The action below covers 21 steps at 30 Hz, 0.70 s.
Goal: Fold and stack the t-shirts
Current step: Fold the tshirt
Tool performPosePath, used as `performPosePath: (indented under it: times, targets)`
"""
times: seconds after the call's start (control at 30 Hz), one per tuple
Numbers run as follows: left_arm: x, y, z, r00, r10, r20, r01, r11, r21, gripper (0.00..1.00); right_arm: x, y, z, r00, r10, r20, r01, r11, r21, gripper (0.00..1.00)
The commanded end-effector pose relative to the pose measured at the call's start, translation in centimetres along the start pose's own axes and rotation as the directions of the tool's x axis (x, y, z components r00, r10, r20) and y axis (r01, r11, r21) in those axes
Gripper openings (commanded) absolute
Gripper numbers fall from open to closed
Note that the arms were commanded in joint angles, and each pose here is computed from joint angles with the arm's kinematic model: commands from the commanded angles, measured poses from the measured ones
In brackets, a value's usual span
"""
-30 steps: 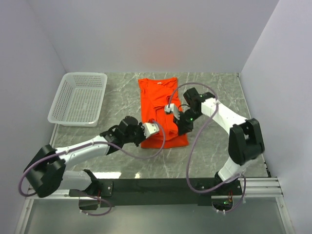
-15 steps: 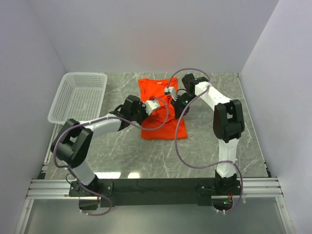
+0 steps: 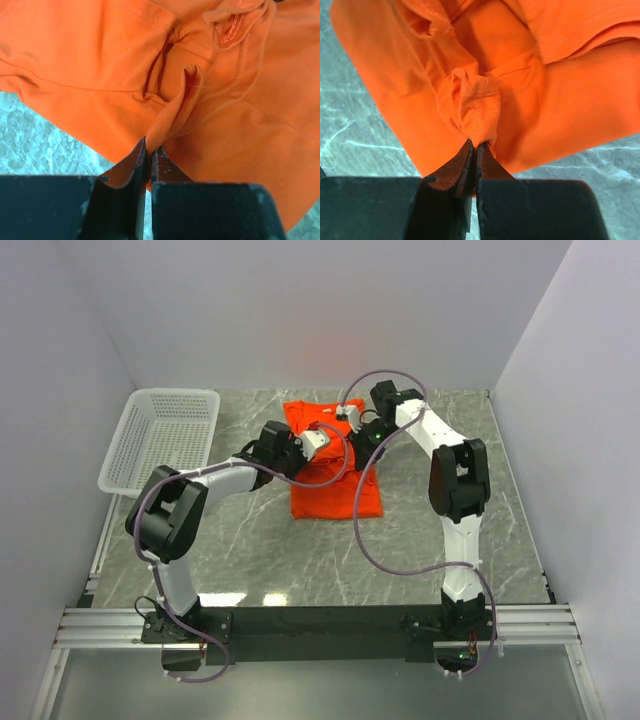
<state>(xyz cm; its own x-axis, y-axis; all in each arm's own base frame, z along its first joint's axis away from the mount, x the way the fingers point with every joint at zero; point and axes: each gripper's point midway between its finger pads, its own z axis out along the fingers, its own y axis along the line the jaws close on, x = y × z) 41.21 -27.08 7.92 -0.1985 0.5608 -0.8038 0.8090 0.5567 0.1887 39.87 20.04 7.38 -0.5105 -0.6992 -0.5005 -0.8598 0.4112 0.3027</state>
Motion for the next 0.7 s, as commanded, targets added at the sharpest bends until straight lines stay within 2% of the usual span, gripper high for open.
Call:
performPosePath:
  times: [0.0, 0.53, 0.67]
  targets:
    - [-1.7, 0.9, 0.2, 0.999, -0.008, 0.044, 0.008, 1.000, 0.004, 0.01, -1.1, -1.3, -0.4, 1.000, 0.019, 0.019, -0.020, 0.998, 0.051, 0.00]
    - [-1.0, 1.9, 1.6, 0.999, -0.038, 0.012, 0.038, 0.999, 0.003, 0.01, -1.6, -3.4, 0.3, 0.997, 0.074, 0.026, -0.076, 0.989, 0.126, 0.00]
    - [-1.1, 2.0, 1.8, 0.999, -0.044, 0.012, 0.044, 0.999, 0.003, 0.01, -1.7, -3.7, 0.4, 0.996, 0.083, 0.032, -0.086, 0.988, 0.132, 0.03]
